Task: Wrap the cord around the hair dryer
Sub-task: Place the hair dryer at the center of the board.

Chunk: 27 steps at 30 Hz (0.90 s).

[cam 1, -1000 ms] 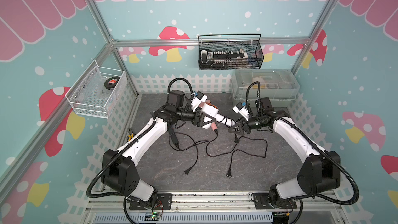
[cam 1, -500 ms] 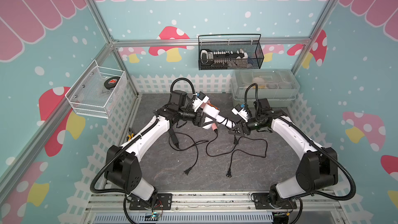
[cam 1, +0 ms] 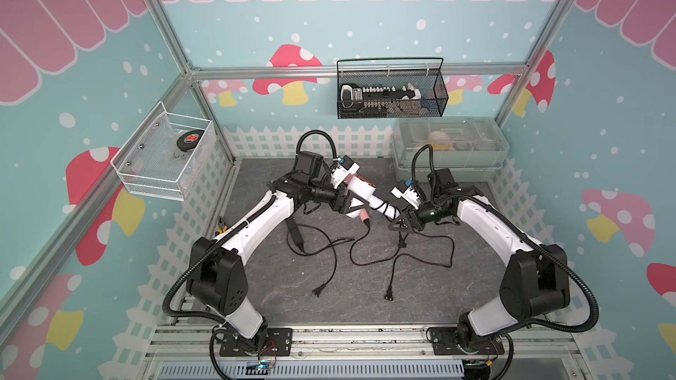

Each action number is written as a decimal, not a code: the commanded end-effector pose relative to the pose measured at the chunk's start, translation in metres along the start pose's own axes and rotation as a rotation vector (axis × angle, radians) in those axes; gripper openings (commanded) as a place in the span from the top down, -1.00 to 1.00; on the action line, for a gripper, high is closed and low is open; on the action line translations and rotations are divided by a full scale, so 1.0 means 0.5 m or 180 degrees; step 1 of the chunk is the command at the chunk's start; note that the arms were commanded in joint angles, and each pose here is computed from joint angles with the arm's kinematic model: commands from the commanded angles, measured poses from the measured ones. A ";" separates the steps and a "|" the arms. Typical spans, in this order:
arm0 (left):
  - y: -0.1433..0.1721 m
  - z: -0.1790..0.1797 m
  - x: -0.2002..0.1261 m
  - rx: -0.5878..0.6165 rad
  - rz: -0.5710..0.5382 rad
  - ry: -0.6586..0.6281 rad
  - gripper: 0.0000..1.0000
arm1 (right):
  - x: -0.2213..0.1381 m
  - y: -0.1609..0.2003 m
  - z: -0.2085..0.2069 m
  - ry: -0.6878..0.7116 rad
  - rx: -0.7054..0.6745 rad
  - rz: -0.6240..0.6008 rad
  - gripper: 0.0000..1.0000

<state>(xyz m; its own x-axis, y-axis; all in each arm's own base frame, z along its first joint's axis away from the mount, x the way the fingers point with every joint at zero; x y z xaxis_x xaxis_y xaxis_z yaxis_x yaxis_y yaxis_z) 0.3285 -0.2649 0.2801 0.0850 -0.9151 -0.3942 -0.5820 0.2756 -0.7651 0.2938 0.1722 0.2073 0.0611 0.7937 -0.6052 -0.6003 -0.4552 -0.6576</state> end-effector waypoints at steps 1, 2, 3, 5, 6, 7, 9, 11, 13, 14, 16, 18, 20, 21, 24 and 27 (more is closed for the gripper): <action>0.007 -0.076 0.048 0.0239 0.0182 0.0431 1.00 | 0.017 -0.049 -0.004 0.0016 0.0051 -0.0248 0.01; 0.007 -0.078 0.047 0.0249 0.0188 0.0438 1.00 | 0.017 -0.048 -0.009 0.0069 0.0066 -0.0228 -0.05; 0.008 -0.080 0.046 0.0256 0.0204 0.0439 1.00 | 0.015 -0.046 -0.014 0.0144 0.0076 -0.0209 -0.15; 0.011 -0.083 0.043 0.0265 0.0215 0.0430 1.00 | 0.013 -0.044 -0.022 0.0258 0.0081 -0.0187 -0.27; 0.014 -0.084 0.043 0.0261 0.0224 0.0426 1.00 | 0.011 -0.044 -0.023 0.0287 0.0081 -0.0185 -0.31; 0.016 -0.085 0.042 0.0264 0.0226 0.0421 1.00 | 0.009 -0.045 -0.028 0.0342 0.0085 -0.0180 -0.34; 0.019 -0.088 0.040 0.0268 0.0229 0.0418 1.00 | 0.007 -0.045 -0.036 0.0451 0.0106 -0.0162 -0.40; 0.021 -0.091 0.039 0.0277 0.0233 0.0400 1.00 | 0.007 -0.048 -0.032 0.0403 0.0090 -0.0179 -0.38; 0.021 -0.089 0.038 0.0288 0.0226 0.0381 1.00 | 0.008 -0.052 -0.026 0.0324 0.0080 -0.0208 -0.35; 0.021 -0.090 0.039 0.0289 0.0229 0.0387 1.00 | 0.007 -0.053 -0.026 0.0325 0.0081 -0.0212 -0.35; 0.022 -0.091 0.043 0.0272 0.0241 0.0425 1.00 | 0.006 -0.058 -0.025 0.0321 0.0070 -0.0220 -0.30; 0.026 -0.094 0.051 0.0272 0.0268 0.0443 1.00 | 0.005 -0.065 -0.022 0.0273 0.0058 -0.0243 -0.20; 0.028 -0.097 0.058 0.0279 0.0293 0.0466 1.00 | 0.005 -0.070 -0.026 0.0303 0.0070 -0.0237 -0.14; 0.030 -0.097 0.063 0.0275 0.0307 0.0467 1.00 | 0.004 -0.071 -0.031 0.0349 0.0077 -0.0214 -0.14; 0.030 -0.097 0.066 0.0279 0.0313 0.0486 1.00 | 0.003 -0.073 -0.035 0.0386 0.0021 -0.0180 -0.13; 0.026 -0.098 0.062 0.0315 0.0295 0.0450 1.00 | 0.001 -0.070 -0.039 0.0474 -0.0015 -0.0164 -0.19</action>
<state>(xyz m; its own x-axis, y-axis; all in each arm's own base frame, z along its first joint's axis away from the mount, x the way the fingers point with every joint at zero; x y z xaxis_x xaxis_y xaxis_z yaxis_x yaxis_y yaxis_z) 0.3277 -0.2748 0.2768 0.1137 -0.8911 -0.4393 -0.5528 0.3106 -0.7732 0.3037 0.1701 0.1958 0.1059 0.7272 -0.6782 -0.6196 -0.4852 -0.6170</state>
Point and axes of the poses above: each gripper's point midway between its finger pads, its own x axis out along the fingers, its own z axis along the line the jaws close on, y = z × x, the point moved 4 cm from there along -x, back along the fingers, and after that the axes turned 4 degrees about -x, right-handed, at the moved point
